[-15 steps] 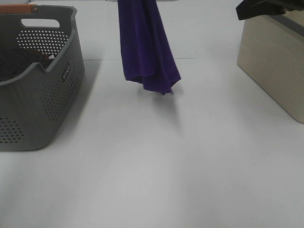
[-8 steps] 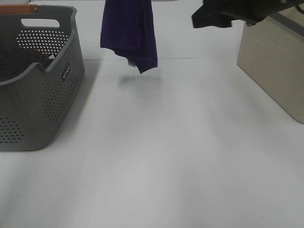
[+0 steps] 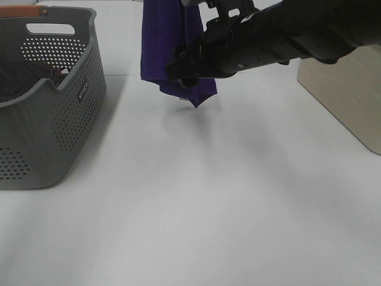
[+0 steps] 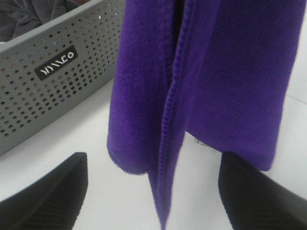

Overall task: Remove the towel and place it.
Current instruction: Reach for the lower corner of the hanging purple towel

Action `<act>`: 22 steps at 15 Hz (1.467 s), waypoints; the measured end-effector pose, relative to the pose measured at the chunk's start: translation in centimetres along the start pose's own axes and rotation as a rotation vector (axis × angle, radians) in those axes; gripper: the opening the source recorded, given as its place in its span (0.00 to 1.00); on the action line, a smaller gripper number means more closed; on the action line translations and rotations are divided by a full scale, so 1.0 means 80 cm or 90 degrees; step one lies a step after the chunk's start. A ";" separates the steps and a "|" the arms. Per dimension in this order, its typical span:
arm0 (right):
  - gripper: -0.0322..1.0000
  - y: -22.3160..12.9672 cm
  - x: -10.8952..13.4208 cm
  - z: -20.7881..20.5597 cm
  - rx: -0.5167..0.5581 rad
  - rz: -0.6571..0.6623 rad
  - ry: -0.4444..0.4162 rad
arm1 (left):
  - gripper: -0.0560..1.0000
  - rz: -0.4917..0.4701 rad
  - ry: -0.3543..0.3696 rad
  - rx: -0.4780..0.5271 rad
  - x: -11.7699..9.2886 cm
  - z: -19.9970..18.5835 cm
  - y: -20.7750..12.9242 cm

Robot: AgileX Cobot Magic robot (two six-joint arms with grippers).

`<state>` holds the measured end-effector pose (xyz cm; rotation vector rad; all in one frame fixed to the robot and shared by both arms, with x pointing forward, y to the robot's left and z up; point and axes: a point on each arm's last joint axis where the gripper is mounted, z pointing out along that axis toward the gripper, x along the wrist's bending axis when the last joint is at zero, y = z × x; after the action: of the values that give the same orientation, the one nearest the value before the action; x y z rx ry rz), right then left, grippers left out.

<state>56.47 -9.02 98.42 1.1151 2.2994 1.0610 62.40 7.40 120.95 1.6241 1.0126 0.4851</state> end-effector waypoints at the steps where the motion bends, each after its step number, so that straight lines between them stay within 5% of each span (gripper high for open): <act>1: 0.69 -0.006 -0.002 0.011 0.006 0.016 -0.008 | 0.05 0.005 0.003 0.000 0.000 0.000 0.000; 9: 0.66 -0.027 -0.013 0.046 0.004 0.030 -0.061 | 0.05 0.027 0.016 0.038 0.003 0.000 -0.007; 15: 0.66 -0.037 0.008 0.046 0.067 0.015 0.007 | 0.05 0.027 0.016 0.043 0.003 0.000 -0.007; 19: 0.65 -0.028 0.008 0.047 0.017 -0.021 -0.031 | 0.05 0.027 0.015 0.043 0.003 0.000 -0.007; 22: 0.50 -0.025 0.005 0.047 0.000 -0.036 -0.047 | 0.05 0.025 0.014 0.042 0.003 0.000 -0.007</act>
<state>57.48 -7.72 94.42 1.0653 2.2594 0.9813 62.29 7.61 120.37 1.7032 1.0241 0.5021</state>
